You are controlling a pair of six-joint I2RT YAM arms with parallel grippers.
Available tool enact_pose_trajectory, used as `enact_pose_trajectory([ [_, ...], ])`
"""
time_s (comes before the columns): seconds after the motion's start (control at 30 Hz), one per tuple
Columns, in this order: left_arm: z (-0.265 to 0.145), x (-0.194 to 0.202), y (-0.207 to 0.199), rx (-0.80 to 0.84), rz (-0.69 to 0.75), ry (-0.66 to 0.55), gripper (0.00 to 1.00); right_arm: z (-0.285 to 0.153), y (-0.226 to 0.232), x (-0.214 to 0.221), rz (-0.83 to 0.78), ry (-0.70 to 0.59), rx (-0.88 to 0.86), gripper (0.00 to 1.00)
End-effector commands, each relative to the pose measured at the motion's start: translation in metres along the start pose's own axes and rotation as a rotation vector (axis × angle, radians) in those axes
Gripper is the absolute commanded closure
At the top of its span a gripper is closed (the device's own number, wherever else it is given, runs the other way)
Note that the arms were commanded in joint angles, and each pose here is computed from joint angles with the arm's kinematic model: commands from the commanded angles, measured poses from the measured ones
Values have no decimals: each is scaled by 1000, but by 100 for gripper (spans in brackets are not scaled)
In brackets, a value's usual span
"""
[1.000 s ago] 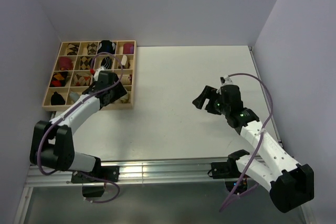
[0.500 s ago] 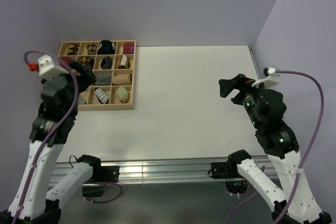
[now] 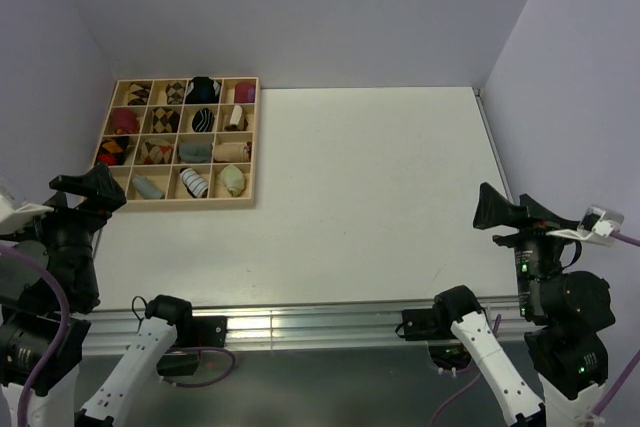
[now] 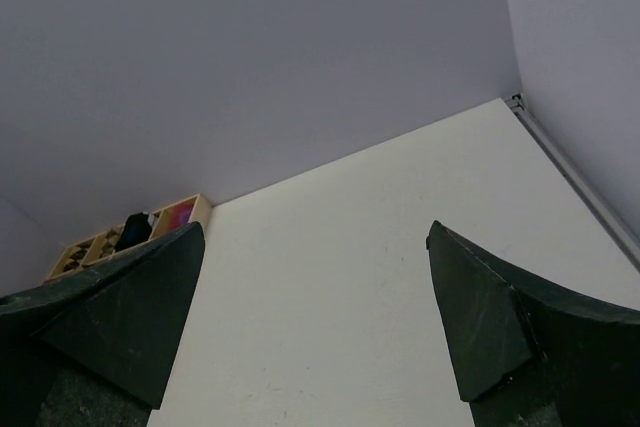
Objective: Roll the socks
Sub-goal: Reset both arms
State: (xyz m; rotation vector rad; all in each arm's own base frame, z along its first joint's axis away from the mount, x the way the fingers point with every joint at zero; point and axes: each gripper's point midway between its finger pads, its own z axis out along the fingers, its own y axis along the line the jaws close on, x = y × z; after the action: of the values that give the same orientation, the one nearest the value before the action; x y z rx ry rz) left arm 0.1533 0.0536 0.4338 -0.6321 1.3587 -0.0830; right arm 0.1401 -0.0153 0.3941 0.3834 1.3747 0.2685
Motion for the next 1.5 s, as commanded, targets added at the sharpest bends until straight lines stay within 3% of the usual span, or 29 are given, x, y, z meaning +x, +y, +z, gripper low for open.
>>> enact_pose_trajectory([
  [0.0,-13,0,18,-39,31,10,1,-3,-13,9,-11,-12,38,0],
  [0.3,-31,3,48,-75,-1,-14,1,-9,-13,15,-4,-2,17,1],
  [0.7,-36,0,76,-111,-74,-170,1,4,-12,24,-38,-19,14,3],
  [1.47,-27,7,80,-124,-110,-221,1,20,-12,30,-66,-25,30,4],
])
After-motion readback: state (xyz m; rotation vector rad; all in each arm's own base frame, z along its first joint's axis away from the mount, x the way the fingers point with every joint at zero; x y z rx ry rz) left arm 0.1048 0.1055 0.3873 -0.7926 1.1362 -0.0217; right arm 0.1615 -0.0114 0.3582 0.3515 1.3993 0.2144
